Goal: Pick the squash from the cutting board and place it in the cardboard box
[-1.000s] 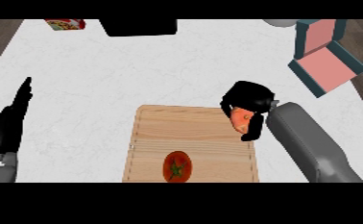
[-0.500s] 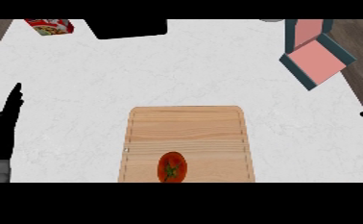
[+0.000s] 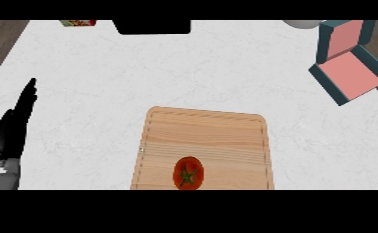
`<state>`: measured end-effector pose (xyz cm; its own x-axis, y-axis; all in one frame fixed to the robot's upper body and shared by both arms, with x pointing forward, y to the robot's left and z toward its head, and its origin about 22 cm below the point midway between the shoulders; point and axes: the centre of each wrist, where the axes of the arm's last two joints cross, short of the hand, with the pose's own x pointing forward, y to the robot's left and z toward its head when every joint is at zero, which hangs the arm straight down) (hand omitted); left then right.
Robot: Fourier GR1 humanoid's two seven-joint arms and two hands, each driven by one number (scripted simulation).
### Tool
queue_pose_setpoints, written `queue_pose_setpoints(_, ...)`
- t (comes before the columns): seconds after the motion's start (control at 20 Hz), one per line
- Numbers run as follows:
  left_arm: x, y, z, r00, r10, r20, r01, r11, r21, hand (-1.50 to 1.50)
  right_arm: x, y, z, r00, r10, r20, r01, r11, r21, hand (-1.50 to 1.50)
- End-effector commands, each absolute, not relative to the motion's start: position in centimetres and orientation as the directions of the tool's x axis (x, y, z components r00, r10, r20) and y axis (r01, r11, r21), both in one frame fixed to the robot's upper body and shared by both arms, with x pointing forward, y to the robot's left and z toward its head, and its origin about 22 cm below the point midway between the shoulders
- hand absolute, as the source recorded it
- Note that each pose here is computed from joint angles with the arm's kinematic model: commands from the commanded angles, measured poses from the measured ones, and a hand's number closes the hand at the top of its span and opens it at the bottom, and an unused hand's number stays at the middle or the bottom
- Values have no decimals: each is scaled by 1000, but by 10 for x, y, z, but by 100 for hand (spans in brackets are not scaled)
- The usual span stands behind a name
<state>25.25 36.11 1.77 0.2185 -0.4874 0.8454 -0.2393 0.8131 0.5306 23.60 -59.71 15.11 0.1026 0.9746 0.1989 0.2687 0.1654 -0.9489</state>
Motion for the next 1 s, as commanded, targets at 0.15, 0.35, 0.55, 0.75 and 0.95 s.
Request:
queue_pose_setpoints(0.15,256,353,11,204,-499,842,-218,816,536,0,243,-600,167,-21,952,304,316,295,-902,150)
queue_pose_setpoints(0.35,267,348,8,191,-503,843,-213,817,535,0,279,-580,190,-52,916,399,295,396,-870,150)
queue_pose_setpoints(0.55,254,360,11,194,-509,839,-210,814,542,0,310,-558,194,-49,876,479,322,468,-823,150)
queue_pose_setpoints(0.75,273,350,15,185,-508,841,-195,820,538,0,343,-530,204,-43,843,537,306,522,-796,150)
queue_pose_setpoints(0.95,285,338,17,171,-509,844,-190,823,535,0,373,-498,204,-3,804,595,287,571,-769,150)
